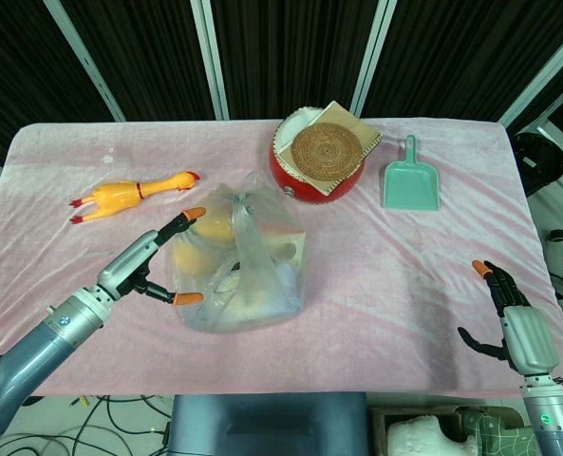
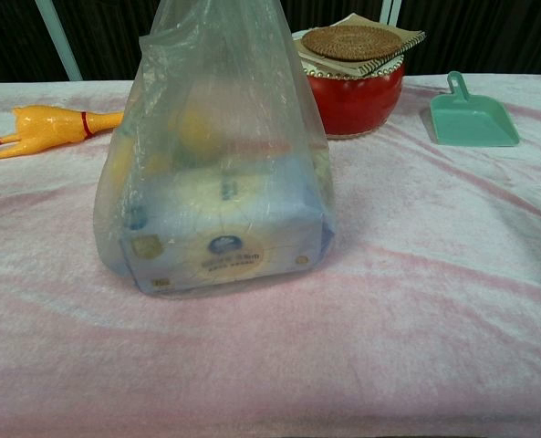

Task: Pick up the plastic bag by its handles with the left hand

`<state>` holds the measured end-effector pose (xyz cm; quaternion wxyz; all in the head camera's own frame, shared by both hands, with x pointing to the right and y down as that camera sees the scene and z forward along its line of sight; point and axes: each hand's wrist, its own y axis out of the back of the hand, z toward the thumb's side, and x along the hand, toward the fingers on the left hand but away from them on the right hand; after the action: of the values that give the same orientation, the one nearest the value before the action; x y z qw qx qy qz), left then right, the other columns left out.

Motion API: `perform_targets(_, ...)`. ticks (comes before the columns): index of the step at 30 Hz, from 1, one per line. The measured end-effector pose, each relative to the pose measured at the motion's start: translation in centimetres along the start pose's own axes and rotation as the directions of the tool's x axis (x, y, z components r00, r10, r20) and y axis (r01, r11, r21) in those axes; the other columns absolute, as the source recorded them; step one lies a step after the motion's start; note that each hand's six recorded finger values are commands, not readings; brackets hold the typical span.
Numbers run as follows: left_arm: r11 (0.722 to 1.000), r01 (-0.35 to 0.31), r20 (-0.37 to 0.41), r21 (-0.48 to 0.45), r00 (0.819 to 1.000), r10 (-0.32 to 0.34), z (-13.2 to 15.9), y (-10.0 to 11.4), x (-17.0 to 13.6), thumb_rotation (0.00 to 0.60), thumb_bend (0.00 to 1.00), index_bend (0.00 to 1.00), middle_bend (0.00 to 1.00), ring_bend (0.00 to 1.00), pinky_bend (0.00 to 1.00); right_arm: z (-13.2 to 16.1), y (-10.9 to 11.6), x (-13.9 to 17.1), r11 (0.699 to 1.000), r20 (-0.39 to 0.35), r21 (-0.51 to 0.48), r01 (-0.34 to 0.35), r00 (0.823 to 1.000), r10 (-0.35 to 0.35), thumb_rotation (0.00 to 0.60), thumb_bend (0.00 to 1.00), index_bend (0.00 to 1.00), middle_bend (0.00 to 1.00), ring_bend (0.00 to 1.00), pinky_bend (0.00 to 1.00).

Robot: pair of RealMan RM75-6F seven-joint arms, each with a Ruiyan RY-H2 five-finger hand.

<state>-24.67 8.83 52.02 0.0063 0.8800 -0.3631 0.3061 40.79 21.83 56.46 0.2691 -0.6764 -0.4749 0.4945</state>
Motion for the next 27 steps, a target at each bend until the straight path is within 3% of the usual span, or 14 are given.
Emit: perform_targets(27, 0.999, 0.036, 0.004, 0.005, 0.999, -0.036, 0.5, -0.9, 1.0, 0.6, 0.12, 0.0, 0.01, 0.0, 0.06, 0.0, 0.1, 0.0, 1.0, 0.002, -0.003, 0.002, 1.0, -0.002, 0.6, 0.19, 0.0, 0.0, 0.0, 0.18)
